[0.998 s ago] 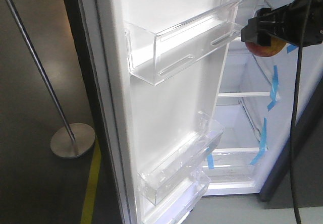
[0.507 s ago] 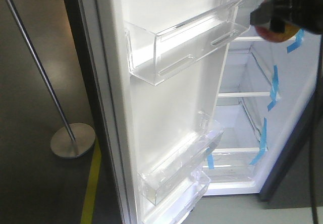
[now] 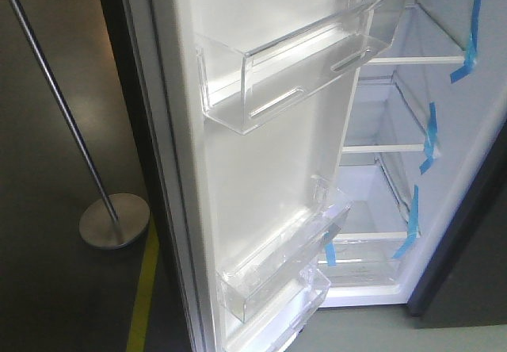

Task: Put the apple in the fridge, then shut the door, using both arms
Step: 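Lower the apple into the top clear door bin with the right gripper, then open the right gripper to release the apple in the door bin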

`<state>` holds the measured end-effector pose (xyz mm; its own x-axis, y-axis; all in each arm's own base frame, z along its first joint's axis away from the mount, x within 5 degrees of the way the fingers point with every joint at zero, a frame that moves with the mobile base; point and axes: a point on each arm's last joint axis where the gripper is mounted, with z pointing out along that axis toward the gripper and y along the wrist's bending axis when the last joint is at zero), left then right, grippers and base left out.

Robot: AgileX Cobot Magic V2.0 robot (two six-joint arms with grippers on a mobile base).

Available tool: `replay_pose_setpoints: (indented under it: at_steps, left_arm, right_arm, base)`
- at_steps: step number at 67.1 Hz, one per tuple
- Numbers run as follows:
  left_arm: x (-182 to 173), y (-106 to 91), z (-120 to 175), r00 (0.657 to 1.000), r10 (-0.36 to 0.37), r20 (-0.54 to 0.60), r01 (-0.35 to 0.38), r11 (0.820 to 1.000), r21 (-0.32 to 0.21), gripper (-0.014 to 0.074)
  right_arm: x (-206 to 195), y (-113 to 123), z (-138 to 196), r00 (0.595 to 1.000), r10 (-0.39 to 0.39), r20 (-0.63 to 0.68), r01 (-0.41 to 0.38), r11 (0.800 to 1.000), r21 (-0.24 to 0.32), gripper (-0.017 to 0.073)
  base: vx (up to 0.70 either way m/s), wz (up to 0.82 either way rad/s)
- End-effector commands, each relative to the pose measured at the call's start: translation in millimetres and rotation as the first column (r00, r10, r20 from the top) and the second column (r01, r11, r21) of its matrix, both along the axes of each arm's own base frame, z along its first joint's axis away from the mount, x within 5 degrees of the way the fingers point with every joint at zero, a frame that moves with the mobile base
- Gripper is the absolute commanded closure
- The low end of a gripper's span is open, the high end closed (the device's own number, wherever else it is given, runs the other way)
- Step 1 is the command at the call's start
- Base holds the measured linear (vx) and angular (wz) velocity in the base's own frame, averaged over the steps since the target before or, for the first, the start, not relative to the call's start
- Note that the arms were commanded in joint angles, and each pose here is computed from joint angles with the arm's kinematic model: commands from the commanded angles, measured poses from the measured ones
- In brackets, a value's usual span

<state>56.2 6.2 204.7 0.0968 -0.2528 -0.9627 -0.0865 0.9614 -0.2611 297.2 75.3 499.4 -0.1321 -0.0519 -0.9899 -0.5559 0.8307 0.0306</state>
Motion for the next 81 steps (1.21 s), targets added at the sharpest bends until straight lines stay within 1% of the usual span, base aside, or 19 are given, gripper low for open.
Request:
replay_pose_setpoints:
  at_steps: [1, 7, 14, 23, 35, 40, 45, 50, 58, 66, 71, 74, 81]
  left_arm:
    - [-1.5, -2.3, 4.6, 0.995, -0.026, 0.1, 0.027, 1.0, -0.006, 0.0601]
    - [-1.6, -2.5, 5.3, 0.994, -0.028, 0.107, 0.029, 1.0, -0.005, 0.0601]
    - [-1.8, -2.8, 6.6, 0.992, -0.032, 0.122, 0.032, 0.999, -0.002, 0.0601]
    - [-1.9, -2.9, 7.0, 0.991, -0.033, 0.126, 0.033, 0.999, -0.002, 0.0601]
    - [-1.9, -2.9, 7.0, 0.991, -0.033, 0.126, 0.033, 0.999, -0.002, 0.0601]
    - [-1.9, -2.9, 7.1, 0.991, -0.033, 0.127, 0.033, 0.999, -0.002, 0.0601]
    - [-1.9, -2.9, 7.1, 0.991, -0.033, 0.127, 0.033, 0.999, -0.002, 0.0601]
    - [-1.9, -2.9, 7.2, 0.991, -0.033, 0.128, 0.034, 0.999, -0.001, 0.0601]
    - [-2.4, -3.5, 9.6, 0.987, -0.04, 0.155, 0.04, 0.999, 0.001, 0.0601]
    - [-3.2, -4.4, 13.3, 0.979, -0.05, 0.196, 0.05, 0.999, 0.004, 0.0601]
    - [-4.0, -4.5, 15.9, 0.972, -0.053, 0.227, 0.063, 0.997, -0.035, 0.0601]
    - [-4.4, -4.3, 17.7, 0.969, -0.053, 0.243, 0.074, 0.994, -0.077, 0.0601]
    - [-5.1, -3.8, 20.1, 0.962, -0.053, 0.269, 0.098, 0.983, -0.158, 0.0601]
  right_arm:
    - [8.0, 5.1, 16.1, 0.997, 0.042, 0.069, -0.045, 0.998, 0.046, 0.0434]
    - [22.3, 9.1, 8.8, 0.997, 0.075, 0.032, -0.076, 0.997, 0.023, 0.041]
    - [34.3, 11.6, 0.5, 0.996, 0.091, 0.001, -0.091, 0.996, 0.017, 0.0359]
    - [43.4, 13.3, -9.3, 0.994, 0.1, -0.032, -0.1, 0.995, 0.011, 0.023]
    - [48.3, 13.5, -14.4, 0.994, 0.097, -0.045, -0.097, 0.995, 0.001, 0.0018]
    - [48.7, 12.7, -15.0, 0.995, 0.089, -0.043, -0.09, 0.996, -0.013, -0.0042]
    - [49.1, 12.1, -15.8, 0.995, 0.081, -0.05, -0.082, 0.996, -0.019, -0.0065]
    - [49.5, 11.3, -16.8, 0.996, 0.072, -0.056, -0.074, 0.997, -0.029, -0.0063]
    - [48.4, 11.0, -15.4, 0.996, 0.068, -0.057, -0.069, 0.997, -0.021, -0.005]
    - [37.7, 9.7, -5.0, 0.997, 0.067, -0.027, -0.068, 0.998, -0.017, 0.0004]
    - [26.2, 8.7, 4.7, 0.998, 0.07, 0.0, -0.07, 0.997, -0.019, 0.0069]
    - [16.9, 7.0, 11.6, 0.997, 0.072, 0.018, -0.071, 0.997, -0.028, 0.0127]
    - [-7.2, 2.1, 25.7, 0.996, 0.08, 0.037, -0.078, 0.996, -0.052, 0.0337]
  base:
    - [0.0, 0.0]
    - [0.0, 0.0]
    - [0.0, 0.0]
    - [0.0, 0.0]
    - [0.0, 0.0]
    - [0.0, 0.0]
    - [0.0, 0.0]
    - [0.0, 0.0]
    - [0.0, 0.0]
    - [0.0, 0.0]
    - [0.0, 0.0]
    - [0.0, 0.0]
    - [0.0, 0.0]
